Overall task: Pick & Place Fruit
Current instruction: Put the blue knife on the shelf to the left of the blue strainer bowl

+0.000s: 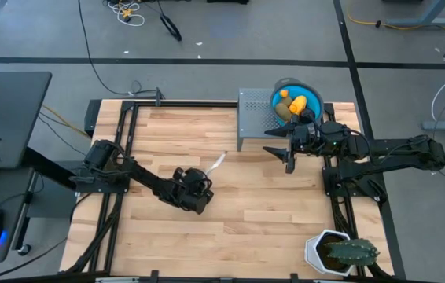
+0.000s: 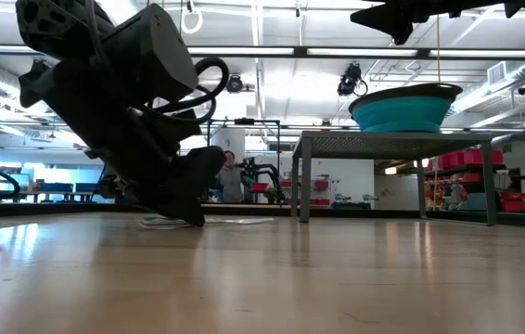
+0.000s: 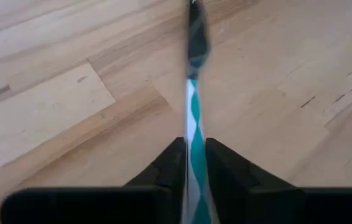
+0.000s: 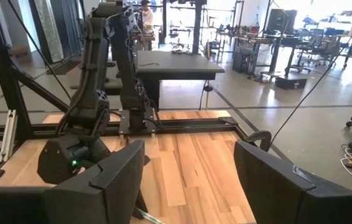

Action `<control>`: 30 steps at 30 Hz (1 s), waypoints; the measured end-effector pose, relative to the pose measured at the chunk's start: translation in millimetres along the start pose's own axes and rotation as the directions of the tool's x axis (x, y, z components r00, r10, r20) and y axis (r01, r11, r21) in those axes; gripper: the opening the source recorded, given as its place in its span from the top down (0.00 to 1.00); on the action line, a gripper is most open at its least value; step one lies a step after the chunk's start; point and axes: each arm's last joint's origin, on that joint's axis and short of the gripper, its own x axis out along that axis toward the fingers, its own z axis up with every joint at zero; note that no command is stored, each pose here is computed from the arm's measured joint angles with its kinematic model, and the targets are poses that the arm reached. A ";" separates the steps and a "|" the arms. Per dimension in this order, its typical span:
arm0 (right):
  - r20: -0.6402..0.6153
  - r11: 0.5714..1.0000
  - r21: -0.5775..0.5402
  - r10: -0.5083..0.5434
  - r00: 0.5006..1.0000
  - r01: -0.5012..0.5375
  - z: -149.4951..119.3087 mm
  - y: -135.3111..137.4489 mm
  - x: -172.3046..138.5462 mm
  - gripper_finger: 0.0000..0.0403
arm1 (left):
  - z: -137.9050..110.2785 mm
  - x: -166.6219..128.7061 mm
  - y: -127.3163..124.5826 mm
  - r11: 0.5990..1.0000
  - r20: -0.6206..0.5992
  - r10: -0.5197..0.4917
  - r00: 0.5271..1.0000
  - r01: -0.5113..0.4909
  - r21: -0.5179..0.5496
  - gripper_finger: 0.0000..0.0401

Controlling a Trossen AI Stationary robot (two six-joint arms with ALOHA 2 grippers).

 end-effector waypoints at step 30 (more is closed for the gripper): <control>0.000 1.000 0.000 0.000 1.000 0.000 0.0 0.0 0.0 0.36 | 24.6 -26.0 -1.1 0.970 0.014 -0.092 0.996 0.093 -0.223 0.86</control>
